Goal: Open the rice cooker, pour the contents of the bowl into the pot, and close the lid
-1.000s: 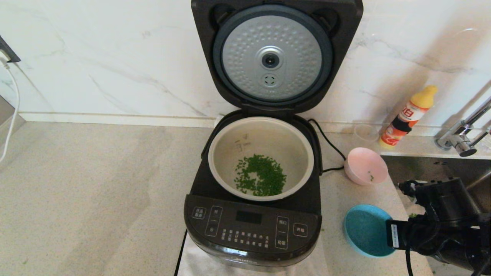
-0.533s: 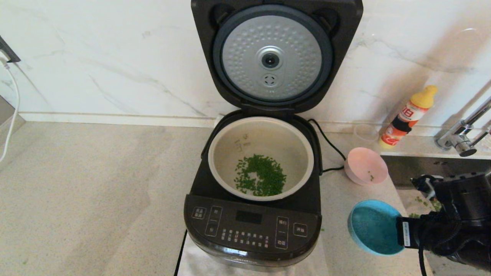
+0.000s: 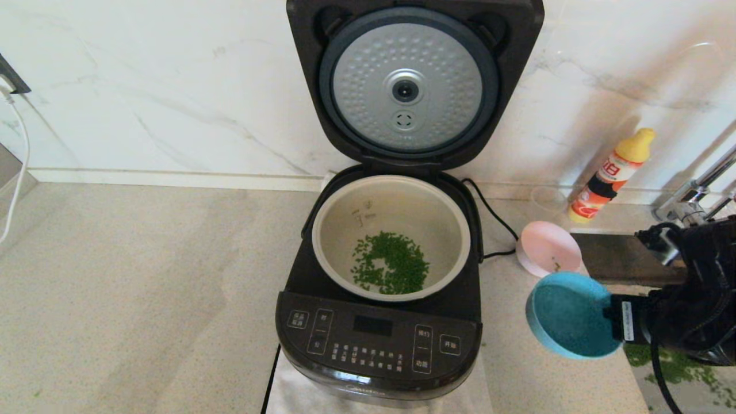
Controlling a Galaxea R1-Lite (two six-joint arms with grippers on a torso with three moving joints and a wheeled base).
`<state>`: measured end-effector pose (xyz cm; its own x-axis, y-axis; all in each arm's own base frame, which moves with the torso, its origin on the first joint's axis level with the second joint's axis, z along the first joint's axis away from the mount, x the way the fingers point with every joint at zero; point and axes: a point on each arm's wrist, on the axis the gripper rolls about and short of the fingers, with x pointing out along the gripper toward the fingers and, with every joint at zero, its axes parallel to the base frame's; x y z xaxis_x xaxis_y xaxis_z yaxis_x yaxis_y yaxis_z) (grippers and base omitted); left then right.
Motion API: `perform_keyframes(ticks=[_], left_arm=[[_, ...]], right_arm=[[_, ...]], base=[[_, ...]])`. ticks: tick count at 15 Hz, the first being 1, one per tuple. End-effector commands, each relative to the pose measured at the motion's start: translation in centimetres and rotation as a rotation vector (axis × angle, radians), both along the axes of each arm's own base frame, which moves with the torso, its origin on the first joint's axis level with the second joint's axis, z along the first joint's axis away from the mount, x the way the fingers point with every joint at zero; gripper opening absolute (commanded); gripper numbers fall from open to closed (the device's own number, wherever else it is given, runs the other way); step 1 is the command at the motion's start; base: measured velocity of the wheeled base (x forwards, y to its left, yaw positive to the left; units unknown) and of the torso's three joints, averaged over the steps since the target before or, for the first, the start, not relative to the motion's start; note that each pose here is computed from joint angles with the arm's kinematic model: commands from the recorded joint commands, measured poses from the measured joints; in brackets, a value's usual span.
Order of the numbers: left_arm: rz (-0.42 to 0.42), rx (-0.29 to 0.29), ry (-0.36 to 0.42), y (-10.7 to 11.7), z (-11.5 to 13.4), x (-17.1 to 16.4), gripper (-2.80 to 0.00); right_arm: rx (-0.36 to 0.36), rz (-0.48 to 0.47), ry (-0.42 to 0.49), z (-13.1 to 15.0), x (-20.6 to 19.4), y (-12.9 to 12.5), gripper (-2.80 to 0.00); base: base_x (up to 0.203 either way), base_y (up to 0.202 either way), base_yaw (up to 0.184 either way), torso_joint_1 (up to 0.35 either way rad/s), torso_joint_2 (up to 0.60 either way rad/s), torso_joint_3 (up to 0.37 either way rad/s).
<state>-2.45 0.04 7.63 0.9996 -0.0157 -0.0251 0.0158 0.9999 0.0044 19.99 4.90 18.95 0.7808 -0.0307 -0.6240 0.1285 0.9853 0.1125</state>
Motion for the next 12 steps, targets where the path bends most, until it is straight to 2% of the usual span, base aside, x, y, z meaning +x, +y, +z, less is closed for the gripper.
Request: perform_keyframes(ticks=[1,6,12], left_arm=[[0.000,0.000,0.001,0.0,0.0,0.0,-2.80],[0.000,0.000,0.003,0.0,0.0,0.0,-2.80],[0.000,0.000,0.003,0.0,0.0,0.0,-2.80]], right_arm=[[0.020,0.015,-0.023,2.5,-0.1,0.1,-2.80],[0.079,0.096,0.017,7.2,-0.9,0.2,-2.80],[0.104,0.177,0.022,11.3,-1.1,1.5,-2.80]], base=[[0.000,0.000,0.000,0.000,0.00,0.000],[0.000,0.000,0.000,0.000,0.00,0.000],[0.000,0.000,0.000,0.000,0.00,0.000]])
